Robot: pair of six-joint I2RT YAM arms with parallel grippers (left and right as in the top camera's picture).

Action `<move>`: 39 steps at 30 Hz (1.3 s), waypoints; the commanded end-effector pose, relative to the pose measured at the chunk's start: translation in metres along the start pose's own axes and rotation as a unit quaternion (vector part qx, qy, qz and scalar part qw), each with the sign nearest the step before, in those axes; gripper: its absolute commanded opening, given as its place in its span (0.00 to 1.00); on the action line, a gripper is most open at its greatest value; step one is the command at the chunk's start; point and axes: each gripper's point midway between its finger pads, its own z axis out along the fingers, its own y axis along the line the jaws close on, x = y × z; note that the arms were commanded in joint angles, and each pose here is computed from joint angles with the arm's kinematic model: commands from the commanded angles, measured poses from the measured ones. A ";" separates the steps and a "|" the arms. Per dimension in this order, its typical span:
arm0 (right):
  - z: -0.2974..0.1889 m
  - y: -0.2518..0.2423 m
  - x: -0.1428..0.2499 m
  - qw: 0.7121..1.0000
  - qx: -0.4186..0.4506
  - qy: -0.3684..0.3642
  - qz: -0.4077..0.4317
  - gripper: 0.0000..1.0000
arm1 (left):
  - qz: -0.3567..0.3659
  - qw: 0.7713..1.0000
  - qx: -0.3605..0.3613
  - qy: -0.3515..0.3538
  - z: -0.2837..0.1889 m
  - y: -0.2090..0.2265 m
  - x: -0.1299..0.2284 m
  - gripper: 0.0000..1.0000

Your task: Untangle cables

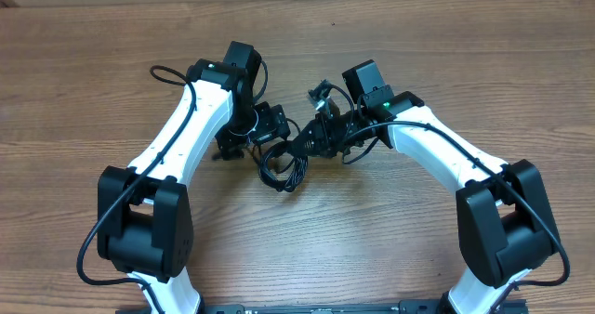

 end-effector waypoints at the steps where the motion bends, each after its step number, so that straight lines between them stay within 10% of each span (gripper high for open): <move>1: -0.009 0.039 0.013 0.995 -0.094 0.031 -0.031 0.04 | 0.015 1.000 -0.002 -0.014 0.000 -0.003 -0.003 0.82; 9: -0.029 0.041 0.005 0.991 -0.128 0.019 -0.028 0.04 | 0.017 0.998 -0.018 -0.051 0.001 0.000 -0.020 0.04; 19: -0.071 -0.013 -0.031 0.996 -0.043 -0.074 0.012 0.04 | 0.011 0.998 -0.027 -0.064 0.002 0.003 -0.026 0.05; 23: -0.078 -0.076 -0.030 0.981 0.125 -0.107 0.099 0.28 | -0.006 0.998 -0.025 -0.064 0.002 0.002 -0.026 0.06; 27: -0.085 -0.104 -0.021 0.963 0.211 -0.109 0.124 0.70 | -0.005 0.998 -0.025 -0.064 0.002 0.002 -0.026 0.35; 39: -0.122 -0.136 -0.014 0.930 0.332 -0.108 0.112 0.79 | 0.009 0.998 -0.021 -0.058 0.006 -0.008 -0.017 0.62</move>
